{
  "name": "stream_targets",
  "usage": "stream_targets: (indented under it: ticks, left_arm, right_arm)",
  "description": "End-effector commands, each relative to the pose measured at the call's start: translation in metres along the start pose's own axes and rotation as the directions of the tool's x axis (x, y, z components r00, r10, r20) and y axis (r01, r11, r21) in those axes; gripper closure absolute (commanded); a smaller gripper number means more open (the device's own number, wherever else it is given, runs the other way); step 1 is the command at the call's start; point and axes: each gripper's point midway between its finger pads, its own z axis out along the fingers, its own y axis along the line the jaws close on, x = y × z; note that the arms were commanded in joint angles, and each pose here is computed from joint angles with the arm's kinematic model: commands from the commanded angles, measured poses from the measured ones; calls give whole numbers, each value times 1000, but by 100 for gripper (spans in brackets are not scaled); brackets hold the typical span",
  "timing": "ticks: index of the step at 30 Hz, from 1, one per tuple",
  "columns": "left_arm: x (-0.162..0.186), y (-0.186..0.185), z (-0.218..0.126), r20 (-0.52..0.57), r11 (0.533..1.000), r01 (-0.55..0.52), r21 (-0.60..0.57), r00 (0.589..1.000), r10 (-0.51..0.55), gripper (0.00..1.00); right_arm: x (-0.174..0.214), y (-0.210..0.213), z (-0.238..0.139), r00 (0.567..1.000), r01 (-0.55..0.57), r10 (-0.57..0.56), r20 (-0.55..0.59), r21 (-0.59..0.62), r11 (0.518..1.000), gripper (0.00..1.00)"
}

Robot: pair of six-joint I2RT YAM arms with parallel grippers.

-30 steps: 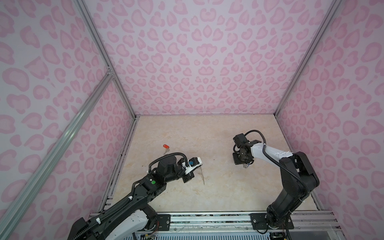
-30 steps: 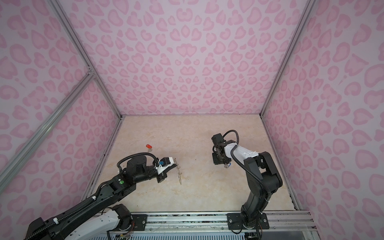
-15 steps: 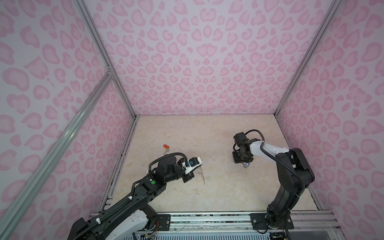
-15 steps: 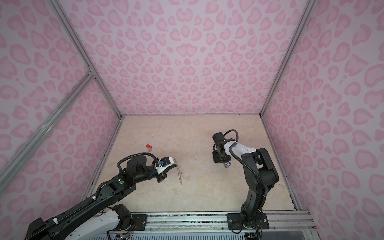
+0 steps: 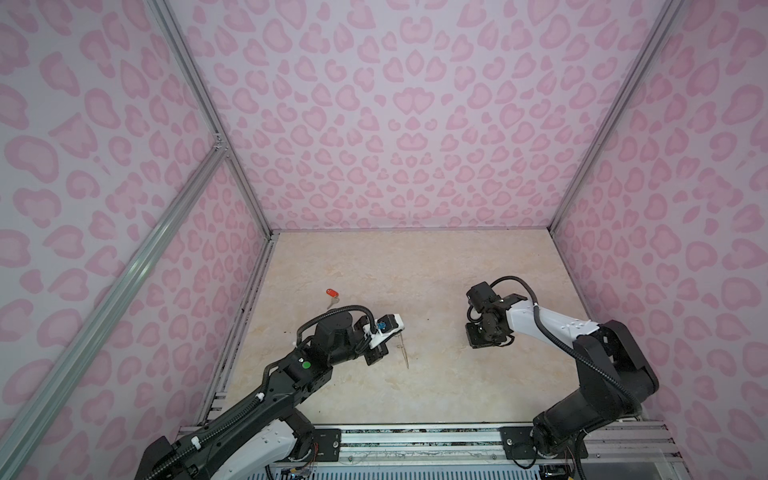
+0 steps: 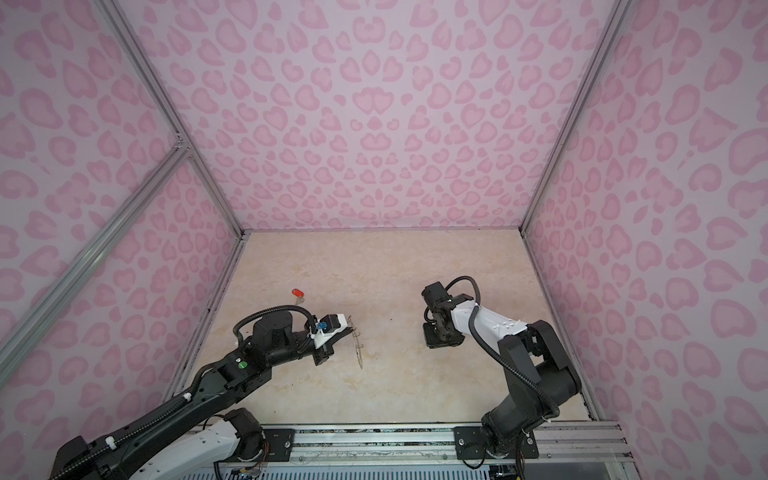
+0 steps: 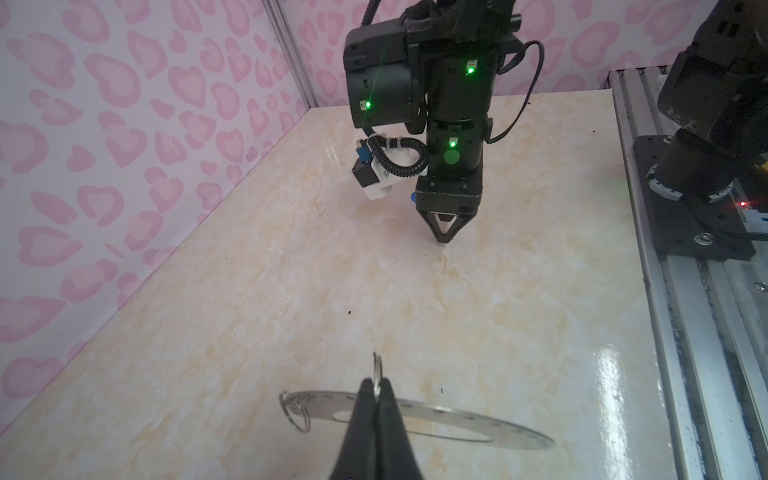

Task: Put the keys on the keyring
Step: 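Lower the right gripper onto the blue-tagged key's small ring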

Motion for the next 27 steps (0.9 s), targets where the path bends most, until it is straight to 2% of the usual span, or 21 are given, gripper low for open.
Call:
stream_targets:
  ticks: [1,5,12,27]
  left_arm:
    - [-9,3,-1,40,1000,-17,-11,999,17,96]
    - [-11,3,-2,44,1000,-20,-14,999,20,97]
    - [-11,3,-3,44,1000,-19,-18,999,20,96]
    - [-10,4,-3,38,999,-31,-24,999,31,96]
  right_arm:
    - [0,-21,-7,997,-76,74,24,75,994,60]
    - [-18,-29,-15,992,-107,100,76,98,989,63]
    - [-32,-40,-11,977,-205,197,88,99,974,67]
    - [-27,-46,6,973,-230,225,53,118,966,74]
